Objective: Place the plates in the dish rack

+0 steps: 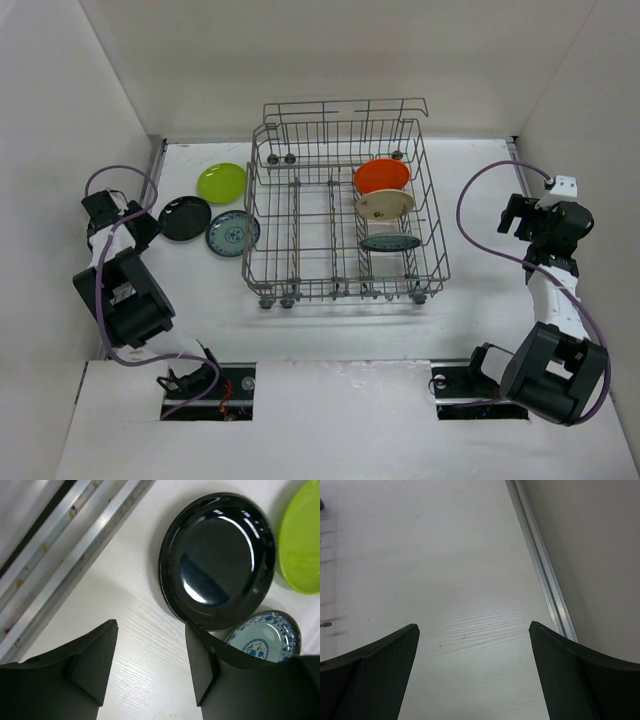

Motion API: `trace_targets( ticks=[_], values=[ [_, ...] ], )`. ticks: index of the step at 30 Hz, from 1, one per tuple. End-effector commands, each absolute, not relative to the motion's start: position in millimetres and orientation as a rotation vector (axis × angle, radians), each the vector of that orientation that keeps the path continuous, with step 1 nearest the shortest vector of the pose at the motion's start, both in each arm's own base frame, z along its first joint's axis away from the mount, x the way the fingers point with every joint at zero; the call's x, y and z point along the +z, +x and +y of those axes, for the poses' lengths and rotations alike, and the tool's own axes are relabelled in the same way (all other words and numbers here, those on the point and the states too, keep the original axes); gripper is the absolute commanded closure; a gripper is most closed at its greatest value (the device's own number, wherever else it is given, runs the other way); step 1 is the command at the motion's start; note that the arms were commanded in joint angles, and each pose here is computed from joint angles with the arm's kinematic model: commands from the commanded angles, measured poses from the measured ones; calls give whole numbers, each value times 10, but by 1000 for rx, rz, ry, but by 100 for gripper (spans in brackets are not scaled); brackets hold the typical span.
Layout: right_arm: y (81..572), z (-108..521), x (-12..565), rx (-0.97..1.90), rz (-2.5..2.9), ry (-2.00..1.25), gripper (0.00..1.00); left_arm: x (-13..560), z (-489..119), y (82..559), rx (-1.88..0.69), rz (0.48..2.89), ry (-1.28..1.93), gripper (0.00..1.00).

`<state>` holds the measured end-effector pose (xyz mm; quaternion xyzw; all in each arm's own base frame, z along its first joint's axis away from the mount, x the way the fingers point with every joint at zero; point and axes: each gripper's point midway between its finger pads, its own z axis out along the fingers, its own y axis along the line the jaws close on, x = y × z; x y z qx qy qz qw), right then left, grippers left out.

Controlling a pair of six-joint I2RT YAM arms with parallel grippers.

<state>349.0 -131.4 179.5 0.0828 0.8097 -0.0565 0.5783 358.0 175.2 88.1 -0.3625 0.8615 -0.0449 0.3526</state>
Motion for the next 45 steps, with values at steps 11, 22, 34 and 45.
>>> trace_targets(
  ticks=[11, 22, 34, 45],
  values=[
    [3625, -1366, 2011, -144, 1861, 178, 2, 740, 1706, 3914, -248, 2248, -1011, 53],
    [3660, -1392, 1973, -148, 1892, 181, 2, 490, 1681, 4063, -262, 2298, -1012, 72],
    [3673, -1406, 1947, -152, 1909, 177, 1, 340, 1666, 4084, -275, 2324, -1011, 93],
    [3660, -1363, 1972, -144, 1894, 160, 1, 741, 1893, 3925, -214, 2224, -1008, 100]
  ],
)
